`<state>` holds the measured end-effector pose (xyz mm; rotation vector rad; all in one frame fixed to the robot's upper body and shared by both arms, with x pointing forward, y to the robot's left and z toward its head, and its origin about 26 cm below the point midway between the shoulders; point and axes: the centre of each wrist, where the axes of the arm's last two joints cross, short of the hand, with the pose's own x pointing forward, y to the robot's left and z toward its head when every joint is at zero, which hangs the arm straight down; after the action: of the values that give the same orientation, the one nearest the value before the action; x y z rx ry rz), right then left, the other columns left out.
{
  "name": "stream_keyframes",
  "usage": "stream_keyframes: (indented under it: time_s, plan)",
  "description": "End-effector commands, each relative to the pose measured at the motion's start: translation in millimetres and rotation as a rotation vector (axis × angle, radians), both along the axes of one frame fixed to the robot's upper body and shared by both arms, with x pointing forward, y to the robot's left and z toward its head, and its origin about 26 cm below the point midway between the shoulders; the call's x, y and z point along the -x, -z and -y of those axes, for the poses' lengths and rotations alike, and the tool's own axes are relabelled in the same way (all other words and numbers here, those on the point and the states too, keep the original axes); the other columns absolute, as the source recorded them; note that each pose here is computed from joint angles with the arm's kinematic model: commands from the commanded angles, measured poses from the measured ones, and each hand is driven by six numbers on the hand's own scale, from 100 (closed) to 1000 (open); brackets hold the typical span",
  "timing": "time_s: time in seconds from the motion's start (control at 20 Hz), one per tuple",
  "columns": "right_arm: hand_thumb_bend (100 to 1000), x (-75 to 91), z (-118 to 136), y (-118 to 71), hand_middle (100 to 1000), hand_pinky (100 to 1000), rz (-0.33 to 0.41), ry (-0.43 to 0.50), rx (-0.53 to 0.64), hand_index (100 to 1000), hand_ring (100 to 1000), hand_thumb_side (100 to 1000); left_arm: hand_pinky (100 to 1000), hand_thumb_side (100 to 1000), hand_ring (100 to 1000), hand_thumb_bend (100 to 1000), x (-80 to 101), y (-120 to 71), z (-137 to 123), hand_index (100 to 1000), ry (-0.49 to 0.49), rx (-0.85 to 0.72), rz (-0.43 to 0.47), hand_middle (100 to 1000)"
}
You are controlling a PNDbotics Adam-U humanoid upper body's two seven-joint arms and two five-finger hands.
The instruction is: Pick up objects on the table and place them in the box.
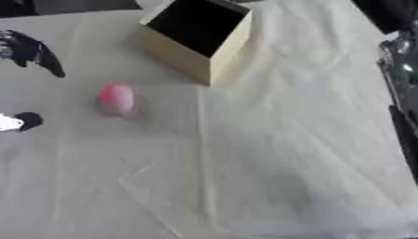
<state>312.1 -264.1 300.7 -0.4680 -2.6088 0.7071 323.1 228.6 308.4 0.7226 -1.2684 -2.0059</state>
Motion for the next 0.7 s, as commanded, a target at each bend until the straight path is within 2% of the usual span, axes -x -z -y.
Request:
stream_keyframes:
  time_s: [0.05,0.25,0.35,0.6,0.7]
  plan:
    - [100,2.4,0.3,-6.5,604,798,0.018,-0.007,0.014,774,663,773,782,277,863,398,-4.4,-1.2,-4.3,846,-0.022,-0.052,0.013,814]
    - [100,2.4,0.5,-6.0,604,798,0.015,-0.009,0.015,774,662,774,786,288,877,452,-13.6,10.0,-9.1,847,-0.051,-0.091,0.019,820]
    - [100,2.5,0.5,-5.7,603,797,0.014,-0.011,0.014,774,662,775,779,267,870,450,-19.2,14.7,-9.7,843,-0.06,-0.099,0.04,816]
    - [100,2.4,0.4,-4.9,601,797,0.009,-0.016,0.013,773,660,779,759,143,854,345,-34.5,24.3,-7.9,843,-0.075,-0.058,0.059,819]
    - [100,2.4,0.6,-4.7,601,797,0.007,-0.017,0.012,773,659,781,760,154,853,338,-39.8,28.4,-6.8,851,-0.077,-0.03,0.044,826]
